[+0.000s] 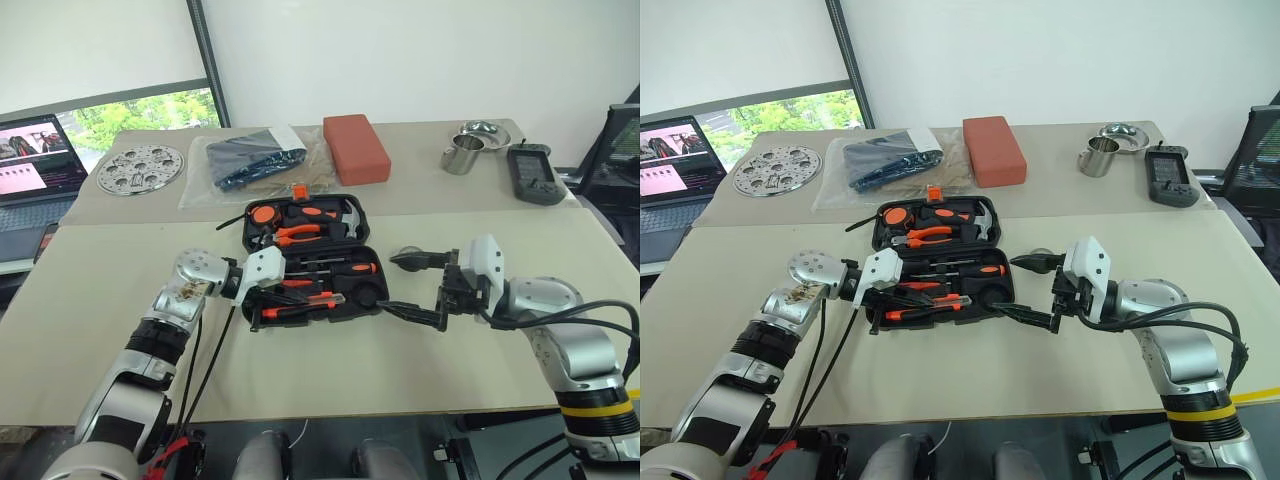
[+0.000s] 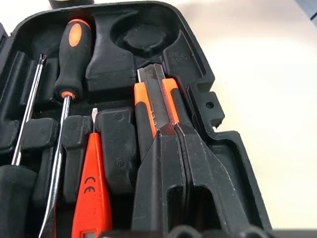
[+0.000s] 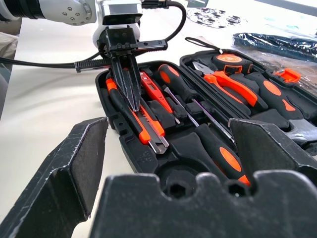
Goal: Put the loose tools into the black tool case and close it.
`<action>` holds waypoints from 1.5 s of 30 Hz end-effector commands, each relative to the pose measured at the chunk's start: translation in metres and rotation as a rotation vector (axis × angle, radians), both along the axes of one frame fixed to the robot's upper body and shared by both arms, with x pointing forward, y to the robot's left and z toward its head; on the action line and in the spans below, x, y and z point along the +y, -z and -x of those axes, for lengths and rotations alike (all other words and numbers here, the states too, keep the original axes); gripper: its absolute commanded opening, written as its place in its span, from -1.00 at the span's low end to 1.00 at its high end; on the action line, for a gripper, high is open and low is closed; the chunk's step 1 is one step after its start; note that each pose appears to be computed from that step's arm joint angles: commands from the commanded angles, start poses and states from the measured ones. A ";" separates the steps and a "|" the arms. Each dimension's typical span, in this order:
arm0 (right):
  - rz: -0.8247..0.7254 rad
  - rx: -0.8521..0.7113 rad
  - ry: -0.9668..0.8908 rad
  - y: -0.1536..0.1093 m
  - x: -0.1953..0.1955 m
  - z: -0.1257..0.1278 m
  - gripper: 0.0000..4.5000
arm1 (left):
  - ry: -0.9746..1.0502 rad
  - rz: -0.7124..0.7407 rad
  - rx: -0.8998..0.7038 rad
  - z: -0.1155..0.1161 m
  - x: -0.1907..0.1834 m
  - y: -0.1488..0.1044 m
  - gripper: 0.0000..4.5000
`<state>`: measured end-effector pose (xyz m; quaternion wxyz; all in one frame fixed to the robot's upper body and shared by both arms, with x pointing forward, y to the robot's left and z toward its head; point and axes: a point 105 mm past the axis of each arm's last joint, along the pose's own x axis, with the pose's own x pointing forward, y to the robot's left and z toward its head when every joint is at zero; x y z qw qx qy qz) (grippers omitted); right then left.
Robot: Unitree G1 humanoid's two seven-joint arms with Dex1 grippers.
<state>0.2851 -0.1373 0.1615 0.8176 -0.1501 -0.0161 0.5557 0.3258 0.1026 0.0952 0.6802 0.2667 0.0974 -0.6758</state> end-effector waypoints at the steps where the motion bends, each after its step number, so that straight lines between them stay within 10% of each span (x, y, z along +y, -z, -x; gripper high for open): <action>1: -0.010 -0.052 0.002 -0.011 -0.003 0.001 1.00 | 0.005 -0.130 0.045 0.008 0.010 0.031 -0.98; 22: 0.013 -0.046 0.052 -0.011 -0.010 -0.005 1.00 | -0.220 0.052 0.317 -0.006 0.008 0.065 -0.98; 35: 0.330 0.127 0.348 0.022 -0.051 -0.073 1.00 | -0.186 0.274 0.064 -0.019 -0.003 -0.051 -0.98; 45: 0.443 0.203 0.294 0.027 -0.055 -0.099 1.00 | -0.250 0.136 -0.112 0.010 0.010 -0.095 0.46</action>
